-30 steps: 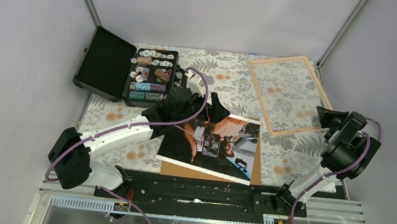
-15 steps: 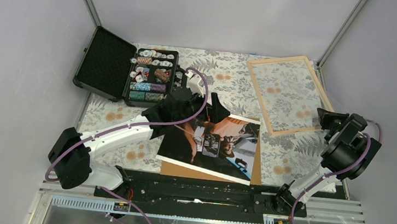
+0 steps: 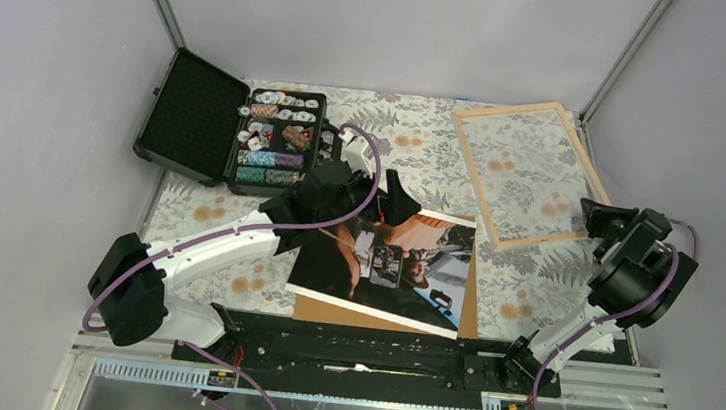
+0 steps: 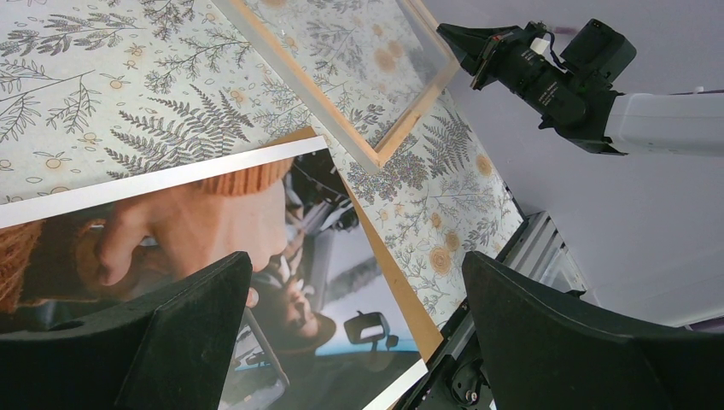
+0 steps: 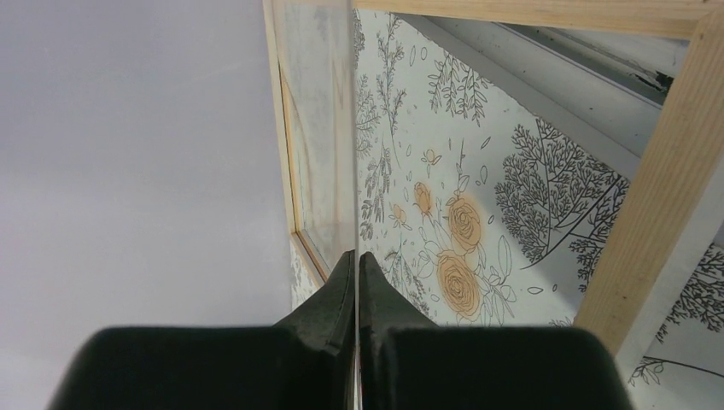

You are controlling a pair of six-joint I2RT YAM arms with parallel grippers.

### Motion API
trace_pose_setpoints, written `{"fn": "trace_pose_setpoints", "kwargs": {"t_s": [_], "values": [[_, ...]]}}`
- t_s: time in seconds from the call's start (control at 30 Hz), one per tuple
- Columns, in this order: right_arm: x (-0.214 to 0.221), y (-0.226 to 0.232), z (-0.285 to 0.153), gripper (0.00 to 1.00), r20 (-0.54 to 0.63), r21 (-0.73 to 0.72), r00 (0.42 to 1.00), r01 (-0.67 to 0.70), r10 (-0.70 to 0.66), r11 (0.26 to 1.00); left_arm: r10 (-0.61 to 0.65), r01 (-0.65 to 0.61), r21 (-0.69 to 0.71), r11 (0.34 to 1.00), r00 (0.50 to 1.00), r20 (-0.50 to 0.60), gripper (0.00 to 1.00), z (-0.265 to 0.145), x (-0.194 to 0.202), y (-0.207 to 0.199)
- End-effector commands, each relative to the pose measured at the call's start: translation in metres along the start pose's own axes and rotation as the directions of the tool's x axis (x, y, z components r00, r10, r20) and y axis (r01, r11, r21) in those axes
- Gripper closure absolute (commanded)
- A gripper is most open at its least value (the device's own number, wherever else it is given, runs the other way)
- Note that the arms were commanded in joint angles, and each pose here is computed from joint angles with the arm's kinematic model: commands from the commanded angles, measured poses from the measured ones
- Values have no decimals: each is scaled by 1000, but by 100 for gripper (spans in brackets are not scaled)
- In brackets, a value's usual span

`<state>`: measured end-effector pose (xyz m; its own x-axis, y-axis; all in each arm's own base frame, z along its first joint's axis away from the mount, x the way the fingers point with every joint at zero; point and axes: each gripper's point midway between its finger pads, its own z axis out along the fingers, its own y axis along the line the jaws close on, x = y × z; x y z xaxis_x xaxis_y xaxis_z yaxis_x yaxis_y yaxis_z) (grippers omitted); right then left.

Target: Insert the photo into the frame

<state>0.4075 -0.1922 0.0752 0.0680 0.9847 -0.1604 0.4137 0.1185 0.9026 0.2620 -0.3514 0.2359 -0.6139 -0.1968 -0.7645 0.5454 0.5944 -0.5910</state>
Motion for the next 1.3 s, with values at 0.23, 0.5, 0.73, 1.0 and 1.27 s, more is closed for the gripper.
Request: {"fn": "trace_pose_setpoints", "kwargs": {"t_s": [0.23,0.5,0.73,1.0,1.27], "values": [[-39,-15,0,100,103,1,991,-87,86,996,-1,-3,72,997,998,56,1,1,-19,-21],[-25,-10,4,70,50,-5,998,-49,49,999,-4,0,76,997,998,56,1,0,-19,-22],[6,-9,-1,57,12,7,1000,14,-14,1000,-7,3,73,997,999,49,1,2,-17,-21],[49,-13,-7,54,-46,17,996,77,-77,997,-14,12,66,998,1000,28,1,7,-11,-17],[69,-2,-5,72,-91,-11,992,84,-84,996,-6,5,46,999,1000,18,1,11,-7,-11]]}}
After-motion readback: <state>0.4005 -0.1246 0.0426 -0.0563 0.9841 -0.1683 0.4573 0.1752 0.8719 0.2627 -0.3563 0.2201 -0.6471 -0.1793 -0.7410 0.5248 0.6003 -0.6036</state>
